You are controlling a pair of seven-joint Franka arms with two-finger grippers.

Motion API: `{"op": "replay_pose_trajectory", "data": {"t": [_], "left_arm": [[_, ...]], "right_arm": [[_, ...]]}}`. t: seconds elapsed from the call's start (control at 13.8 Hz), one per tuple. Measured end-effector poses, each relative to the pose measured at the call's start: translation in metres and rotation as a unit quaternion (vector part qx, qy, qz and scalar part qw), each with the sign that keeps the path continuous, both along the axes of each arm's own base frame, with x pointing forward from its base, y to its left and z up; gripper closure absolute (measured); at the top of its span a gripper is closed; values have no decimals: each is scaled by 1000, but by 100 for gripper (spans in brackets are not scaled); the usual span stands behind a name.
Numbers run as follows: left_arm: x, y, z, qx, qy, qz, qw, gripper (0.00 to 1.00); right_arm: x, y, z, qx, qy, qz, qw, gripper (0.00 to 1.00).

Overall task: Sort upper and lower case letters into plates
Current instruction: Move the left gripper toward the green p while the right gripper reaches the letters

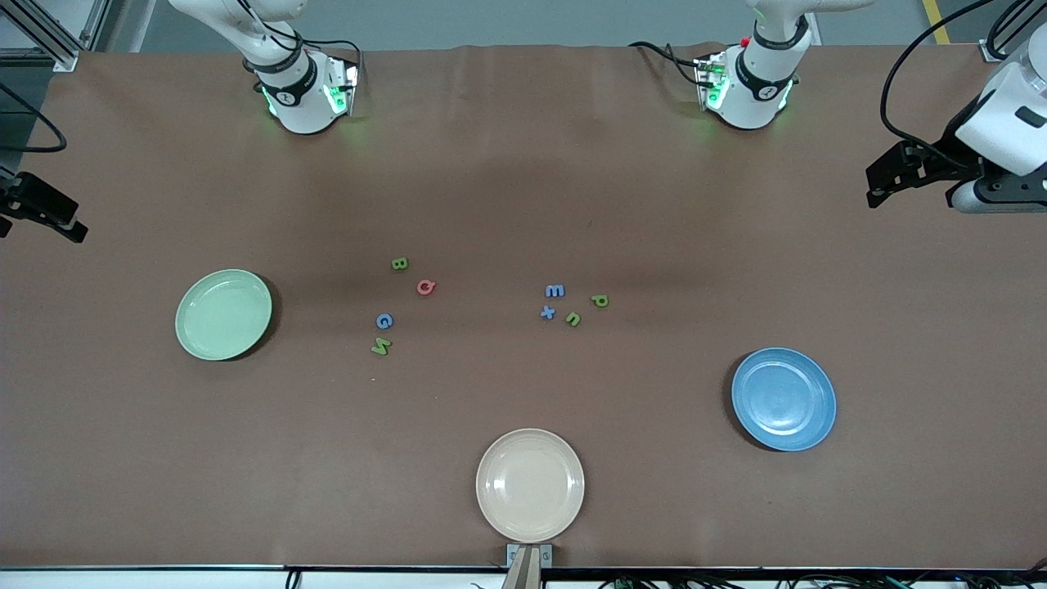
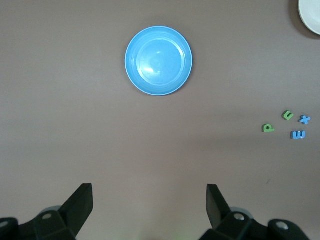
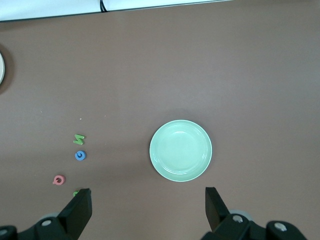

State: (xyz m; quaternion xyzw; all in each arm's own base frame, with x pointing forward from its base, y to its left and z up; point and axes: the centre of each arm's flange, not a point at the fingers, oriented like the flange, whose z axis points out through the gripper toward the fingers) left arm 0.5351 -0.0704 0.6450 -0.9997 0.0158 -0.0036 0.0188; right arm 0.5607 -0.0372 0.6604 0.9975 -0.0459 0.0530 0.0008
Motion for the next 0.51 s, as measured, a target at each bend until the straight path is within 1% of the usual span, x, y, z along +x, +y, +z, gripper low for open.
{"op": "replay_pose_trajectory", "data": {"t": [0.36, 0.51], "left_arm": [[0, 1, 1, 0, -1, 1, 1000, 0], [6, 1, -9, 3, 8, 0, 1000, 0]], "right_arm": [[0, 0, 2, 0, -2, 0, 1000, 0], [0, 0, 2, 0, -2, 0, 1000, 0]]}}
